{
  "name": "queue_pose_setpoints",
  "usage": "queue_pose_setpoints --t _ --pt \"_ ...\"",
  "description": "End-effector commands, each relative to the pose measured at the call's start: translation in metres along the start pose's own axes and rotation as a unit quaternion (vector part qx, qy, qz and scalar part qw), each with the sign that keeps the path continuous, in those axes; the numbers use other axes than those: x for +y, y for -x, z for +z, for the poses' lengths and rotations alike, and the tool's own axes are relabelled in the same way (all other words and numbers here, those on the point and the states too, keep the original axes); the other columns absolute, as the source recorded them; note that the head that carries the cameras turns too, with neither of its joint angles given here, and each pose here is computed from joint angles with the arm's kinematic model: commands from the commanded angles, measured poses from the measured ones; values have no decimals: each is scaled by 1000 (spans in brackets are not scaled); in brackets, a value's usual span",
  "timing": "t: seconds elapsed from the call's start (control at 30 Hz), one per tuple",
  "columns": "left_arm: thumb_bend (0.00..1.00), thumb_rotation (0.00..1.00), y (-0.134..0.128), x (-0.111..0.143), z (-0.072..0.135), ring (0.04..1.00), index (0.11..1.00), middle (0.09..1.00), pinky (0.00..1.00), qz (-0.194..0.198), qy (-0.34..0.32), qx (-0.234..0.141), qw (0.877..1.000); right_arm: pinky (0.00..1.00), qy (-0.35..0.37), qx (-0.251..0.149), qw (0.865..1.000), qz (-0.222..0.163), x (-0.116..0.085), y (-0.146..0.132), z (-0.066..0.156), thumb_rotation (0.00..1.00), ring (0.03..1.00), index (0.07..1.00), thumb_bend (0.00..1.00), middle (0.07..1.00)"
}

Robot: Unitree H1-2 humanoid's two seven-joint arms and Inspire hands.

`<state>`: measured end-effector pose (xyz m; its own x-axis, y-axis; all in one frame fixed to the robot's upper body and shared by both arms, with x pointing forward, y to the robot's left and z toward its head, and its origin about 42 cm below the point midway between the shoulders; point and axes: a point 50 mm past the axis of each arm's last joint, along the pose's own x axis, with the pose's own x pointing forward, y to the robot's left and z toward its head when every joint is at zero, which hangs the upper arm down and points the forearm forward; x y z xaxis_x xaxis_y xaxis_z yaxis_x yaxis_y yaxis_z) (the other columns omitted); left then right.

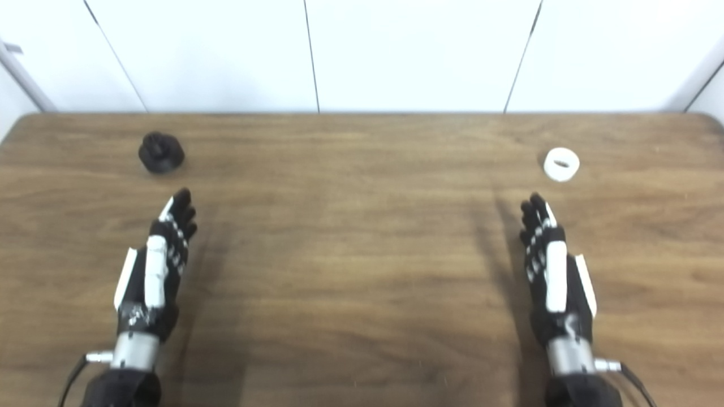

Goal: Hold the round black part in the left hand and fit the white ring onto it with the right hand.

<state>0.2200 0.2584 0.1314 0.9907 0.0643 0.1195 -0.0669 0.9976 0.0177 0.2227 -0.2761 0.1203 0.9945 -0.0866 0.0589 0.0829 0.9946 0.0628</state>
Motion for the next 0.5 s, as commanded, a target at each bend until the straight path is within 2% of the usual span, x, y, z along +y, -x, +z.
queue_pose_setpoints --t 0.0,0.47 --pt "495 1000 15 -3 -1 1000 964 996 1000 7 -1 1 1000 1000 7 -2 1000 0 -8 20 -5 1000 995 963 523 961" --pt "491 1000 18 -5 -4 1000 960 996 1000 11 -7 2 1000 1000 21 -2 1000 2 -13 20 -15 1000 981 956 545 945"
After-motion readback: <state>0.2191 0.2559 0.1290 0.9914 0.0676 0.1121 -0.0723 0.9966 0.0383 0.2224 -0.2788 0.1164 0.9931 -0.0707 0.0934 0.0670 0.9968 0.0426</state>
